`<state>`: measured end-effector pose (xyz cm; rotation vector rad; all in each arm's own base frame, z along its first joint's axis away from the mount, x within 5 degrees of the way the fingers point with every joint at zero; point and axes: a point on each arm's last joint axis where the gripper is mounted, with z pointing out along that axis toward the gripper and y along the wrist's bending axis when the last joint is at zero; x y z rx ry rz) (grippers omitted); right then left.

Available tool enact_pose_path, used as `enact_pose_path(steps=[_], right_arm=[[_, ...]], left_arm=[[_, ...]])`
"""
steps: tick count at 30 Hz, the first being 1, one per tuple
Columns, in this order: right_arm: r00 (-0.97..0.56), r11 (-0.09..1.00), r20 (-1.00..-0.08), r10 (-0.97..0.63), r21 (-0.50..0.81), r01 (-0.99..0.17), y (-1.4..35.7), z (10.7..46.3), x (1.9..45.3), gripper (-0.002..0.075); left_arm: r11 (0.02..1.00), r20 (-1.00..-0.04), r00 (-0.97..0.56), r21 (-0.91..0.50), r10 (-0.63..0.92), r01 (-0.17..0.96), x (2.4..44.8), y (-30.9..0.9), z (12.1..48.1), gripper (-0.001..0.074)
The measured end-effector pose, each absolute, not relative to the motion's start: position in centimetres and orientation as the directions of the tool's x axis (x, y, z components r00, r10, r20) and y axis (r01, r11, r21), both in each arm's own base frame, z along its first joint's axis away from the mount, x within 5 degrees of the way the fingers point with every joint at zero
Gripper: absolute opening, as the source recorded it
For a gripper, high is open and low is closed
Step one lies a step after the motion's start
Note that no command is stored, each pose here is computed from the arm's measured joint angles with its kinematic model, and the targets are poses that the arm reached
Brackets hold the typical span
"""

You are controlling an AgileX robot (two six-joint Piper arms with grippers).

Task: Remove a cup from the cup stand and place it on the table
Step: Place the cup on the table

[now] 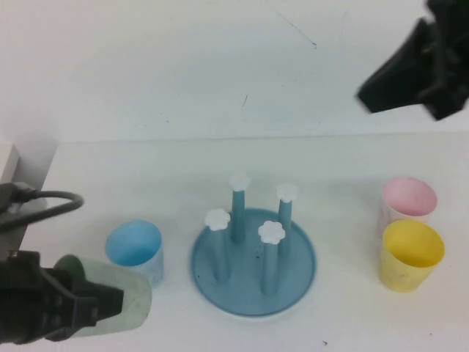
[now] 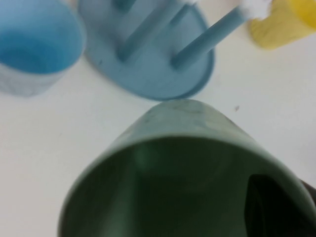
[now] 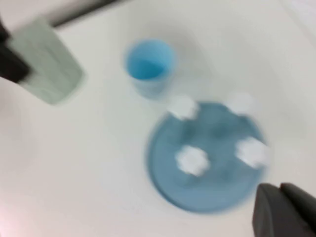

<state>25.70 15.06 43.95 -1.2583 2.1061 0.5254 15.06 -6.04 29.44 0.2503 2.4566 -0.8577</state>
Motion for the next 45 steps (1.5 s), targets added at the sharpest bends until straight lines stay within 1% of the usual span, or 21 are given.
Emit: enact_pose_path(steps=[4,7,10,13,17,22,27,31,33,34,36,38,40,42,45], right_arm=[[-0.368,0.549,-0.664,-0.651,-0.076,-0.833,13.1,45.3,23.8,0.0005],[-0.394,0.585,-0.642,-0.658,-0.107,-0.804,11.9,45.1,22.4,0.0005],[-0.427,0.604,-0.606,-0.671,-0.112,-0.789,10.9,43.9,20.9,0.0005],[-0.462,0.605,-0.553,-0.694,-0.099,-0.79,10.2,41.8,19.7,0.0005],[-0.497,0.616,-0.509,-0.703,-0.087,-0.783,9.4,39.1,18.3,0.0004],[-0.53,0.642,-0.482,-0.698,-0.093,-0.761,8.5,36.2,17.0,0.0004],[-0.545,0.652,-0.469,-0.696,-0.093,-0.753,8.0,34.4,15.9,0.0004],[-0.551,0.669,-0.475,-0.686,-0.113,-0.735,7.5,34.4,15.4,0.0004],[-0.55,0.679,-0.487,-0.679,-0.131,-0.722,7.2,34.7,15.1,0.0004],[-0.548,0.684,-0.492,-0.676,-0.143,-0.715,7.1,34.8,14.9,0.0004],[-0.547,0.694,-0.502,-0.67,-0.161,-0.702,6.7,35.1,14.6,0.0004],[-0.546,0.704,-0.512,-0.663,-0.178,-0.688,6.4,35.4,14.2,0.0004],[-0.545,0.715,-0.523,-0.656,-0.198,-0.671,6.1,35.8,13.8,0.0004],[-0.538,0.723,-0.536,-0.651,-0.218,-0.656,5.7,36.1,13.4,0.0004],[-0.532,0.739,-0.556,-0.638,-0.248,-0.627,5.1,36.6,12.6,0.0004]], left_arm=[[0.796,-0.463,-0.886,-0.524,0.031,0.302,16.6,-6.1,27.9,0.0006],[0.808,-0.444,-0.892,-0.491,0.088,0.324,17.4,-6.8,26.9,0.0006],[0.824,-0.439,-0.885,-0.436,0.156,0.362,17.9,-8.2,26.4,0.0006],[0.848,-0.434,-0.872,-0.353,0.226,0.395,18.6,-9.7,25.8,0.0006],[0.875,-0.384,-0.869,-0.241,0.311,0.42,19.7,-11.8,24.5,0.0006],[0.879,-0.324,-0.854,-0.119,0.406,0.463,21.2,-13.8,22.9,0.0006],[0.878,-0.287,-0.855,-0.083,0.432,0.471,22.7,-15.1,21.5,0.0006],[0.876,-0.255,-0.857,-0.065,0.448,0.477,23.3,-15.4,20.1,0.0009],[0.876,-0.253,-0.856,-0.06,0.451,0.479,23.4,-15.5,19.9,0.0031],[0.876,-0.26,-0.855,-0.059,0.449,0.479,23.5,-15.5,19.9,0.0057],[0.875,-0.275,-0.85,-0.058,0.448,0.48,23.7,-15.6,20.1,0.0136],[0.875,-0.29,-0.847,-0.059,0.445,0.48,23.9,-15.7,20.3,0.023],[0.876,-0.298,-0.846,-0.06,0.442,0.479,23.9,-15.7,20.4,0.0295],[0.876,-0.309,-0.843,-0.061,0.44,0.479,23.9,-15.7,20.8,0.0325],[0.882,-0.352,-0.839,-0.071,0.415,0.466,23.6,-15.5,22.0,0.0317]])
